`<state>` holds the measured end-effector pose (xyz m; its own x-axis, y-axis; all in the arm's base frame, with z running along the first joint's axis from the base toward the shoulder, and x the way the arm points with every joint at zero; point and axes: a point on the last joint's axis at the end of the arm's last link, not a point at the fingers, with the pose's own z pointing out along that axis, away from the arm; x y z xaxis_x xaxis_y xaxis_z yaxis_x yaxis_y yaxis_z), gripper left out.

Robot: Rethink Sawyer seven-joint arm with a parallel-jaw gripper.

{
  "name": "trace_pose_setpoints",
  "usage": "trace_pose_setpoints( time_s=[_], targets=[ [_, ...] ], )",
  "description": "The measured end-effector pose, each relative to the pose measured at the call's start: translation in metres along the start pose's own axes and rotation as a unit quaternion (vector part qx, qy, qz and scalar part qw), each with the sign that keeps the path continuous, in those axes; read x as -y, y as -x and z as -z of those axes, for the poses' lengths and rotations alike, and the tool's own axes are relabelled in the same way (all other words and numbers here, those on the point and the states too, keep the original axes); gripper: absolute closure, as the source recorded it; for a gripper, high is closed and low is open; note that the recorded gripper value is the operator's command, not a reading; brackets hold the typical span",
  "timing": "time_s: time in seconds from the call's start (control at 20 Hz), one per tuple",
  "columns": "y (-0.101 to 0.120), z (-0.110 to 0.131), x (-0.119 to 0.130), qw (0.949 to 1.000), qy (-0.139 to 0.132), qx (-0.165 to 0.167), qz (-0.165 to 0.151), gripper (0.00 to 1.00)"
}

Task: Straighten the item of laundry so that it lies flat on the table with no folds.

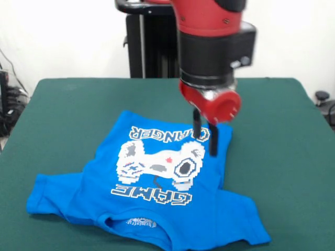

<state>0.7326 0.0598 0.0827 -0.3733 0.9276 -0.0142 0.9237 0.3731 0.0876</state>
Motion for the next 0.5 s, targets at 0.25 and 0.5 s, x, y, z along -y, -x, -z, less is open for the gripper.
trace_pose_setpoints(
  time_s=[0.25, 0.5],
  targets=[
    [0.013, -0.024, -0.028, 0.9994, -0.024, 0.02, 0.016, 0.0],
    [0.041, -0.04, -0.019, 0.9985, -0.046, 0.028, 0.008, 0.0]
  ],
)
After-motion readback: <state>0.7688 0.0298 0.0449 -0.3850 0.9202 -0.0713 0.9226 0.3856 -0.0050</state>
